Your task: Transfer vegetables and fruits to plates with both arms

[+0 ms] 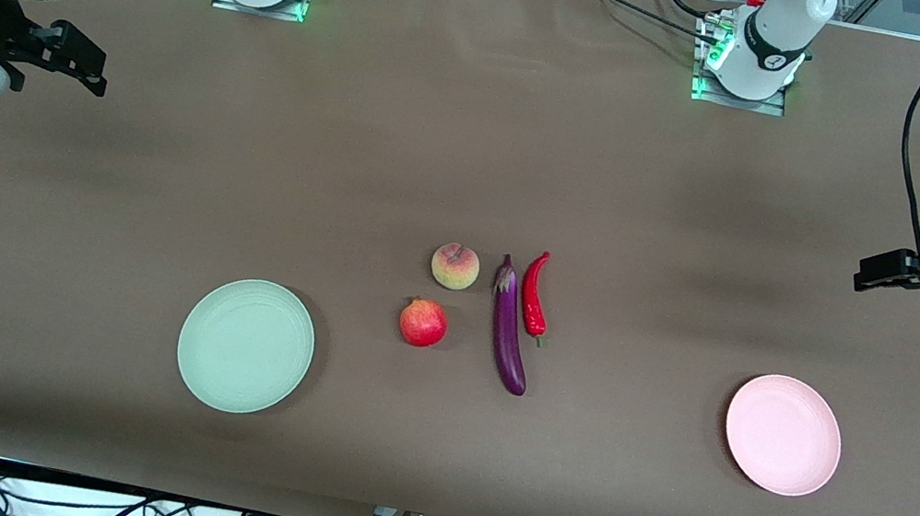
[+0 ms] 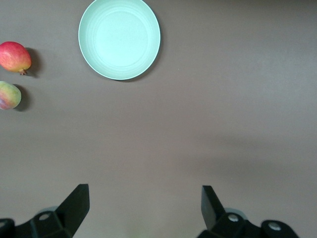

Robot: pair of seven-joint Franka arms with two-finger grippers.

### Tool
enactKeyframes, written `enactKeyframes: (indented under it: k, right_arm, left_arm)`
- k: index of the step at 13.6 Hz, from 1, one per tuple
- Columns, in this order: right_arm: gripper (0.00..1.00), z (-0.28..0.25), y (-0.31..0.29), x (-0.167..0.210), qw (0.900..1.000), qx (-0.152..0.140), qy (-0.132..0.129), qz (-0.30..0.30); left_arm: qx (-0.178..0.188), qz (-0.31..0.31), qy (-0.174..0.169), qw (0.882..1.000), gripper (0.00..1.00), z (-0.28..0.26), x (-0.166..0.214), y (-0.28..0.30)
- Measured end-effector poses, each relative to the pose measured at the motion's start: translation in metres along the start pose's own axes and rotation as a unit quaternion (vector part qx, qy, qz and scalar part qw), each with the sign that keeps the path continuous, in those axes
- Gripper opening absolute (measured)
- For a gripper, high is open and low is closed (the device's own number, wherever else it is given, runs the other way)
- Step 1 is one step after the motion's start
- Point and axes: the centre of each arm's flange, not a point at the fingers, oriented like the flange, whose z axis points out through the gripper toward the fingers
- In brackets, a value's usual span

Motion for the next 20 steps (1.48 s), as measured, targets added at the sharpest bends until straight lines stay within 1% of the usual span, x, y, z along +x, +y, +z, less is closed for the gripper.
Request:
enactKeyframes:
  k: [8, 13, 17, 18, 20]
  right_arm:
    - [1.0, 0.0, -0.001, 0.0, 1.0, 0.0, 0.001, -0.001]
    - [1.0, 0.0, -0.001, 0.0, 1.0, 0.0, 0.001, -0.001]
    - [1.0, 0.0, -0.001, 0.0, 1.0, 0.0, 0.001, -0.001]
    - [1.0, 0.0, -0.001, 0.0, 1.0, 0.0, 0.001, -0.001]
    - [1.0, 0.0, -0.001, 0.0, 1.0, 0.0, 0.001, -0.001]
  left_arm:
    - [0.0, 0.001, -0.001, 1.0, 1.0, 0.002, 0.001, 0.001]
    - [0.001, 0.006, -0.01, 1.0, 1.0, 0.011, 0.004, 0.008]
    - [0.005, 0.02, -0.034, 0.999, 1.0, 0.022, 0.002, 0.025]
    - [0.005, 0.024, -0.034, 0.999, 1.0, 0.026, 0.004, 0.03]
    - [0.003, 0.029, -0.017, 0.999, 1.0, 0.031, 0.011, 0.042]
